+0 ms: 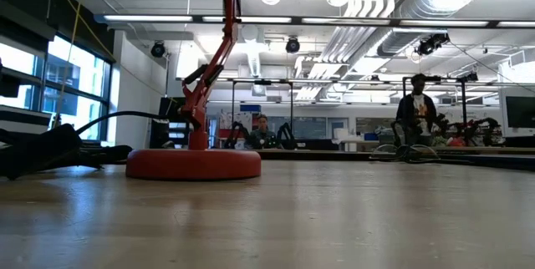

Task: Screw lightbulb
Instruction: Insert the lightbulb on the lamp

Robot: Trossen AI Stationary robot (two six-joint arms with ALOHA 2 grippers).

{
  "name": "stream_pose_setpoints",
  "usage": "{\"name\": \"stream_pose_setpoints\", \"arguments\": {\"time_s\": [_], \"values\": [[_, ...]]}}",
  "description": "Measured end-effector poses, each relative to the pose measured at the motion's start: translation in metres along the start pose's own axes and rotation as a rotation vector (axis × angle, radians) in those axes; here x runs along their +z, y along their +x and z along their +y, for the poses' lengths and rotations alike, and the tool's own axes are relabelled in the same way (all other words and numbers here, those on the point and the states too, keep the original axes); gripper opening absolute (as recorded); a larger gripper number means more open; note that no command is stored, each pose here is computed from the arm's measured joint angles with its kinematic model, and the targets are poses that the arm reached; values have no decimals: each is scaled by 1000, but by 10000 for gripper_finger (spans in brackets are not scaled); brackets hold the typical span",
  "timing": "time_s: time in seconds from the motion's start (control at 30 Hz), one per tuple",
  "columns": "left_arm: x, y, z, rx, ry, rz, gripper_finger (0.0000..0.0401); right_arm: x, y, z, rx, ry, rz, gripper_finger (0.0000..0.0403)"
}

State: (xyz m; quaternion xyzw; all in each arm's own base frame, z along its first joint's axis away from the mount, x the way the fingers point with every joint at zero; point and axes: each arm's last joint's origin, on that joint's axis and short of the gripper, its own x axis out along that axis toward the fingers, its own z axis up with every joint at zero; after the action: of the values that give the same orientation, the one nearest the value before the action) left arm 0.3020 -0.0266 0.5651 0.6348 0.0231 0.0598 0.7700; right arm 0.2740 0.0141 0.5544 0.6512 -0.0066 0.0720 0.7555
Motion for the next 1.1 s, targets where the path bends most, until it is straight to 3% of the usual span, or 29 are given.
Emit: {"name": "stream_pose_setpoints", "arguments": {"time_s": [0.3, 0.63, 1.1], "values": [[1, -1, 1, 5, 20, -3, 128, -1, 0, 0, 5, -57, 27, 394], [5, -3, 0, -6, 4, -30, 128, 0, 0, -4, -42, 41, 0, 394], [5, -3, 1, 1, 1, -27, 128, 1, 0, 0, 0, -9, -30, 394]]}}
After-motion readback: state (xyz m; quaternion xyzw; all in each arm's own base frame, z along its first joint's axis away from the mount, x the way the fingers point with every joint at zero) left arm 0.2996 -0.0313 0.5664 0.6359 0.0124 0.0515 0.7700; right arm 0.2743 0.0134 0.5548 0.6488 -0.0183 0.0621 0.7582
